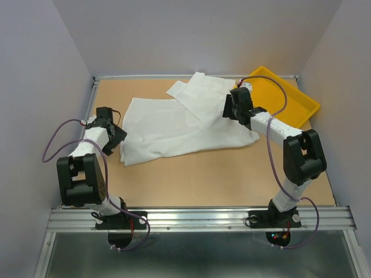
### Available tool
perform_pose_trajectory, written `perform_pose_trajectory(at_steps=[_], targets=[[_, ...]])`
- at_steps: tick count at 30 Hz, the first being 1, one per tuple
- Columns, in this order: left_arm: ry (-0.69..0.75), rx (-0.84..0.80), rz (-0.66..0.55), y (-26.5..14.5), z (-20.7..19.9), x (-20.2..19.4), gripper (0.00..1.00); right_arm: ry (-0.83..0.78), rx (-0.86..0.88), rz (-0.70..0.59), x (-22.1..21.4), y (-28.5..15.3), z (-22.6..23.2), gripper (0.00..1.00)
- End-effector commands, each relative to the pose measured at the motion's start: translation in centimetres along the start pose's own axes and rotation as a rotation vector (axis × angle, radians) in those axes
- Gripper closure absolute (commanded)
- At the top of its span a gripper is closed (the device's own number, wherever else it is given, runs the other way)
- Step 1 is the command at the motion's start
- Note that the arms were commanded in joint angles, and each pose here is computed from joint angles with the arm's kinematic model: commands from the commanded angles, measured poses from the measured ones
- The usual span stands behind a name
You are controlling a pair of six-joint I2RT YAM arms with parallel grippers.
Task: Fold and stack the long sleeve shirts
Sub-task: Fold the shirt
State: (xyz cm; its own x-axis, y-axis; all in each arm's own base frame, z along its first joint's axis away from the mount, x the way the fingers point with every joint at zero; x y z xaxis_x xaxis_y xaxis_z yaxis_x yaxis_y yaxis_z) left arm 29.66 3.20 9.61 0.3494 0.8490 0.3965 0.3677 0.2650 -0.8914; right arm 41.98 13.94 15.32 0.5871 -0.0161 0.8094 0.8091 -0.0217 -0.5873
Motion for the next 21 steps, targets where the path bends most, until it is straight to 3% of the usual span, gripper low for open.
perform_pose_trajectory(at_steps=[1,5,13,21], targets=[[0.059,-0.099,-0.092,-3.5,-0.3,1.8,0.13,-0.003,-0.054,-0.002,0.5,-2.3,-2.4,0.32],[0.063,-0.151,-0.091,-4.9,1.6,0.4,0.01,0.079,-0.051,0.057,-1.1,-4.2,-4.7,0.27],[0.042,-0.212,0.048,-3.7,3.8,-4.4,0.06,0.455,-0.04,0.214,-7.2,-6.3,-10.1,0.28],[0.085,-0.188,0.082,-2.3,3.3,-5.6,0.12,0.587,-0.113,0.211,-8.7,-6.5,-11.8,0.34]])
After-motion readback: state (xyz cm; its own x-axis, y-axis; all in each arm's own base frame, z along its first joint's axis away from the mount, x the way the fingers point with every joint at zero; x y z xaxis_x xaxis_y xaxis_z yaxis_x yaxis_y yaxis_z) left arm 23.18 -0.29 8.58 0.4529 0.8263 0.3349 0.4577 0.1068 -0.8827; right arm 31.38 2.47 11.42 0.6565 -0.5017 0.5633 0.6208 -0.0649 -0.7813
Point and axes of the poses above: each gripper's point midway between its finger pads, its own y axis out along the fingers, its own z axis along the line the jaws close on, x = y × z, the point moved 5 cm from there along -y, back along the fingers, and after that the axes turned 9 degrees about -y, right-handed, at the moved point
